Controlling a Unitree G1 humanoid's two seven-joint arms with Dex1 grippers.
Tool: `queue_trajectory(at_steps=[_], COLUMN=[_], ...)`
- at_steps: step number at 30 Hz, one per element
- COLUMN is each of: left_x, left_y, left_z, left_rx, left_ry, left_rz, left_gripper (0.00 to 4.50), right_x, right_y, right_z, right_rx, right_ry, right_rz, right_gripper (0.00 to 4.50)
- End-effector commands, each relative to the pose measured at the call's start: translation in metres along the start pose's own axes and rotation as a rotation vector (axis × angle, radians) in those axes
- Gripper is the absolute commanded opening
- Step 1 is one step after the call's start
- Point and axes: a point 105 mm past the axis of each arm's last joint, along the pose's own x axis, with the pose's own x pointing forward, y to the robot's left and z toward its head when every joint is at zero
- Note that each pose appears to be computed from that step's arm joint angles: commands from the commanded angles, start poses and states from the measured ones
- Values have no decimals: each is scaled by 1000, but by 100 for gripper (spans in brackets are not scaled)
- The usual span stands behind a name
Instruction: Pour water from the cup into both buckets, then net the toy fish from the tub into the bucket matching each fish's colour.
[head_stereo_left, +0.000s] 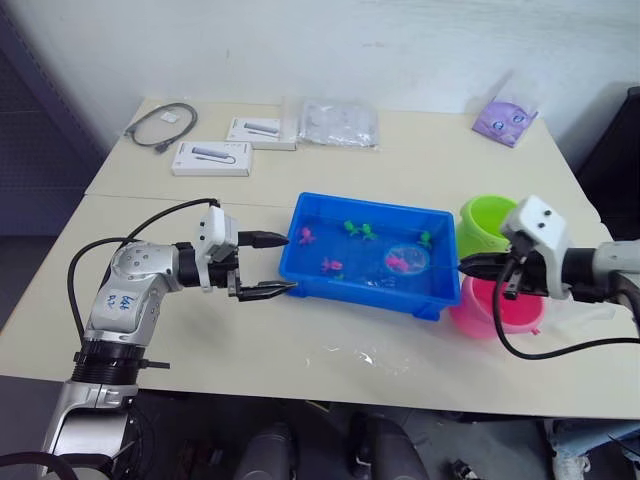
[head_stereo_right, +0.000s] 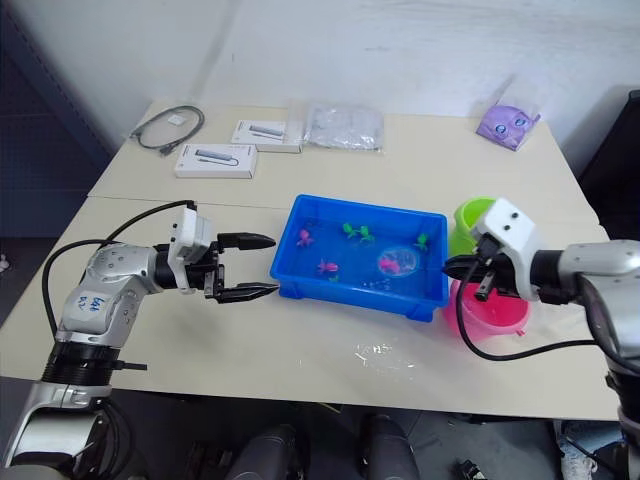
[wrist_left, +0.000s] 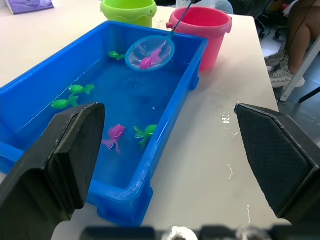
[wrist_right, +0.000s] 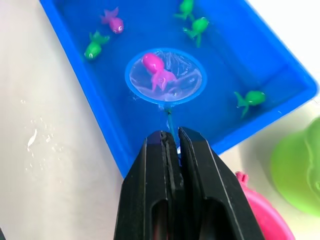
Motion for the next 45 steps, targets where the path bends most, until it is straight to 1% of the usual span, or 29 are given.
queue_trajectory(at_steps=[1, 3, 5, 7, 12, 17, 20, 21, 22, 24, 28, 32, 37, 40, 42, 43, 45], left_x=[3, 6, 9, 15, 31, 45, 49, 50, 50, 51, 53, 53, 52, 53, 54, 54, 55], left_y=[1, 1, 0, -2, -4, -7, -7, -7, -7, -7, -9, -9, -10, -11, -11, -11, -11], left_z=[21, 26, 27, 27, 29, 30, 31, 31, 31, 31, 30, 29, 27, 26, 26, 26, 27], left_rx=[40, 34, 30, 21, 2, -3, -2, -2, -2, -2, 1, 6, 1, -3, -5, -5, -6], left_ry=[-74, -101, -110, -118, -146, -165, -172, -174, -176, -179, -181, -178, -177, -178, -181, -182, -185], left_rz=[6, 5, -5, -29, -106, -173, -187, -189, -191, -193, -194, -187, -178, -175, -173, -172, -172], left_gripper=[446, 446, 446, 446, 446, 446, 446, 446, 446, 446, 446, 446, 446, 446, 446, 446, 446], right_x=[-22, -31, -38, -48, -78, -105, -113, -115, -122, -130, -130, -124, -115, -105, -98, -96, -97], right_y=[9, 15, 20, 23, 27, 33, 35, 35, 28, 22, 26, 34, 43, 49, 53, 55, 52], right_z=[21, 20, 16, 10, -1, -35, -50, -56, -61, -70, -84, -94, -106, -110, -110, -111, -109], right_rx=[-23, -3, -14, -23, -35, -53, -81, -108, -139, -185, -267, -326, -410, -551, -718, -767, -910], right_ry=[-169, -230, -255, -269, -352, -268, -221, -198, -187, -174, -166, -169, -133, -71, -13, -1, 51], right_rz=[-56, -96, -130, -193, -376, -544, -599, -622, -698, -782, -808, -806, -817, -799, -772, -761, -788], right_gripper=[0, 0, 0, 0, 0, 0, 0, 0, 0, 0, 0, 0, 0, 0, 0, 0, 0])
